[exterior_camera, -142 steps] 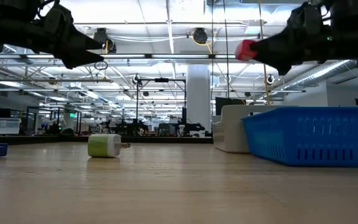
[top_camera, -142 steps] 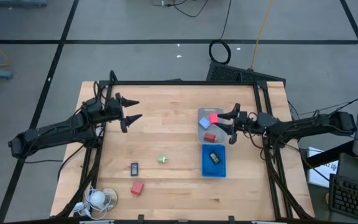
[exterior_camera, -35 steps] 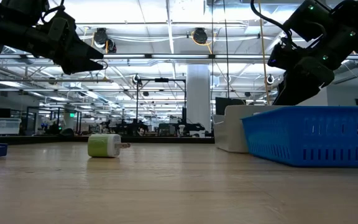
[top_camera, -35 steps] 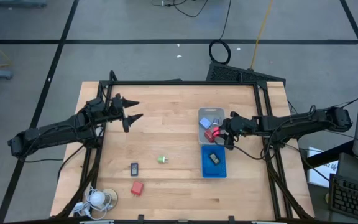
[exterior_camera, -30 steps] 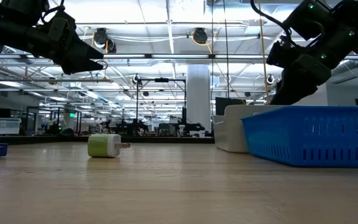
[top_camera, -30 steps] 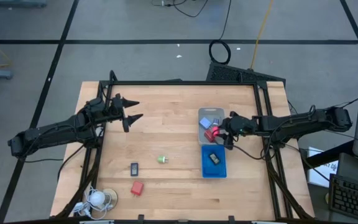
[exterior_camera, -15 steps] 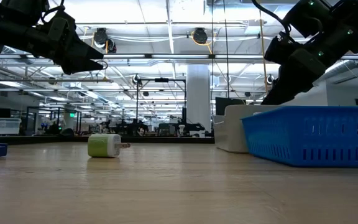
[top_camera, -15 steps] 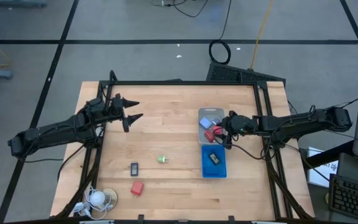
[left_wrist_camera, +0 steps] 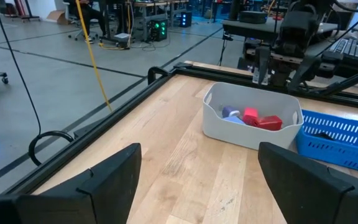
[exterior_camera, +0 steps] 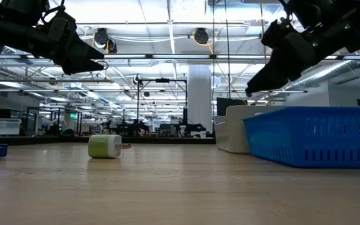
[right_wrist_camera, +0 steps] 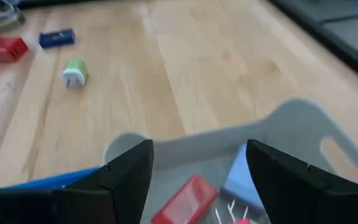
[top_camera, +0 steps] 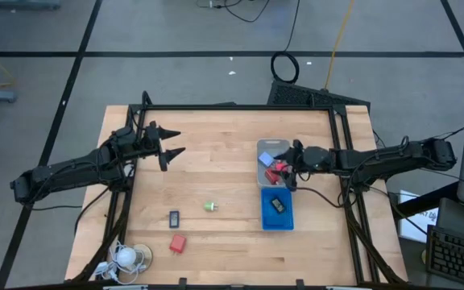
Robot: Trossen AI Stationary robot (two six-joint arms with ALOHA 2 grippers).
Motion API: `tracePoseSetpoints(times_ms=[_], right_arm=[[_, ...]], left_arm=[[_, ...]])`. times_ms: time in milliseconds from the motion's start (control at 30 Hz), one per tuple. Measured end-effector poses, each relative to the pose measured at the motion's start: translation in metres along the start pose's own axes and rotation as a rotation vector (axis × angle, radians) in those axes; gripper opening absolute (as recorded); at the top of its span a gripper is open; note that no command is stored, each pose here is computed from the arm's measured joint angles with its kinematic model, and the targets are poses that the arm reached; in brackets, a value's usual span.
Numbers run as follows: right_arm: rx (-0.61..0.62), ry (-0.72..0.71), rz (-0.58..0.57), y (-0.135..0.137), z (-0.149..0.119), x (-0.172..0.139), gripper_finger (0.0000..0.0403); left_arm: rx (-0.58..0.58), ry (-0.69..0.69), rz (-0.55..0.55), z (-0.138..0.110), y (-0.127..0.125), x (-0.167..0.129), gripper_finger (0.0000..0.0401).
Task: Pick & Place Office items
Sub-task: Put the blue digital clock into the blue bin
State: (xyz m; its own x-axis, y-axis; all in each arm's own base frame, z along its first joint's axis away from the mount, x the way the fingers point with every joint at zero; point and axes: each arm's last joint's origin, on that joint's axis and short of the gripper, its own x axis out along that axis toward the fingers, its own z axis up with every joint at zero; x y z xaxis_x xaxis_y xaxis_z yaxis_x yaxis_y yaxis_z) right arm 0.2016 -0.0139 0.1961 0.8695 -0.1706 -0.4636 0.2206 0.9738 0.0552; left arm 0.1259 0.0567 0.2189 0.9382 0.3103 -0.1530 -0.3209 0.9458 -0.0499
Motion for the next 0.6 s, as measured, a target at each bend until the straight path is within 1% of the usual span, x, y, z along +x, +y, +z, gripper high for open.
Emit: tracePoseSetpoints(times_ms=[200,367,433,600], right_arm=[[-0.047,-0.142,0.014,0.002,0.014,-0.001,0.0247],[-0.038,-0.251,0.024,0.003,0.024,-0.003,0.0247],[-0.035,-0.29,0.038,0.003,0.025,-0.004,0.0247],[-0.057,-0.371,0.111,0.004,0.018,-0.005,0.0247]], left_arm=[[0.0,0.0,0.0,0.0,0.0,0.0,0.0311],[0.0,0.0,0.0,0.0,0.0,0.0,0.0306],[0.0,0.0,0.0,0.0,0.0,0.0,0.0308],[0.0,0.0,0.0,0.0,0.0,0.0,0.0319]])
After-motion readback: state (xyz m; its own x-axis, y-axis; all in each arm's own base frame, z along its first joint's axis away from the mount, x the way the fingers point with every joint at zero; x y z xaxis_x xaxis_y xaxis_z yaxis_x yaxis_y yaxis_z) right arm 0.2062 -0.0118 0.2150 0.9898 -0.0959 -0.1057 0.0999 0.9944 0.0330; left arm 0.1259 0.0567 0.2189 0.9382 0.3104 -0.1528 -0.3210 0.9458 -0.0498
